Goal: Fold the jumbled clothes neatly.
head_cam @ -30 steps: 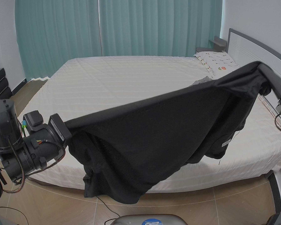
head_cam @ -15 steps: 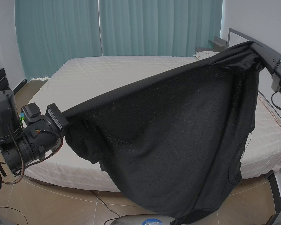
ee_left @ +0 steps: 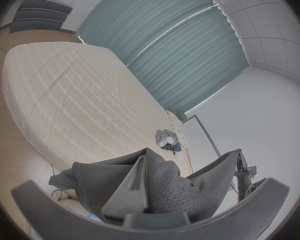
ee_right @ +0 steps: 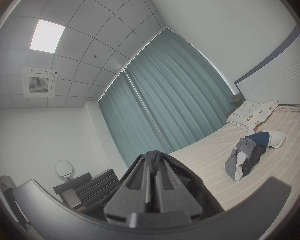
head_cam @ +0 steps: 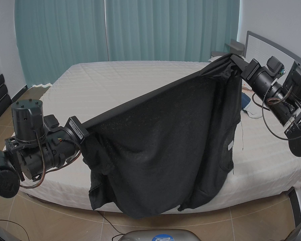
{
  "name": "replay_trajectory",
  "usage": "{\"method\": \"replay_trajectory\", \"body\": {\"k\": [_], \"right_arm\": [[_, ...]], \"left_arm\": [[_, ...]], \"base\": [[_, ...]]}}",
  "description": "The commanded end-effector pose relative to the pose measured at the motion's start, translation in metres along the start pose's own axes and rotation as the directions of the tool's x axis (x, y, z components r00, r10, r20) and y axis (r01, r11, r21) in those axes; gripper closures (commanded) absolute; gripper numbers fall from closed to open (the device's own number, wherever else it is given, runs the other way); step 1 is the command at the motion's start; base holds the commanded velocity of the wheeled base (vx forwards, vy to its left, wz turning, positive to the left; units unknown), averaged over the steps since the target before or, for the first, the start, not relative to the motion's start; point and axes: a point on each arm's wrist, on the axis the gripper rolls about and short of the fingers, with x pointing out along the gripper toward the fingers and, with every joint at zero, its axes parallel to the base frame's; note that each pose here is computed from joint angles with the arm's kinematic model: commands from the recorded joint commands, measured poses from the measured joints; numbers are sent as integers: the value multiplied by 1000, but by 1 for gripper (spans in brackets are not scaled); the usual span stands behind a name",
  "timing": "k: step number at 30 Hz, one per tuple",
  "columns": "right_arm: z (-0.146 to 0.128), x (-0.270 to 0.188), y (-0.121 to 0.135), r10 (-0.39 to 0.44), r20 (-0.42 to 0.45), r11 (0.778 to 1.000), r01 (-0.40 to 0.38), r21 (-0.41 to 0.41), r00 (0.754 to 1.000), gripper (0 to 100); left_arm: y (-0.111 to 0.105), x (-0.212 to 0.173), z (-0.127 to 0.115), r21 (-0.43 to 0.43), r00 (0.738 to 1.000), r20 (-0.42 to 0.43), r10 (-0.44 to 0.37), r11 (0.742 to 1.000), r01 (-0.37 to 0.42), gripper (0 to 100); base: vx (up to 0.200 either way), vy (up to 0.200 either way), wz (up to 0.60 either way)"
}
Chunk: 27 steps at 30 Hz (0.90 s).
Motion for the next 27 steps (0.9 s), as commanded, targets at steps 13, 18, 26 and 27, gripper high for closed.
{"method": "replay_trajectory", "body": {"k": [13,18,26,27], "right_arm": [[-40,58,-39,-80,1,996,80,-44,997,100],[-79,85,-63,-127,-20,989,125,-85,992,100],[-150,109,-106,-216,-31,971,212,-109,976,100],[-158,112,-111,-225,-29,969,221,-110,974,100]], "left_arm": [[41,91,9,-30,986,-51,156,987,-157,100],[50,125,6,-35,982,-62,179,983,-182,100],[65,180,-2,-75,978,-66,196,977,-200,100],[67,188,-3,-87,978,-61,197,975,-202,100]], "base": [[138,0,0],[0,0,0],[0,0,0],[0,0,0]]}}
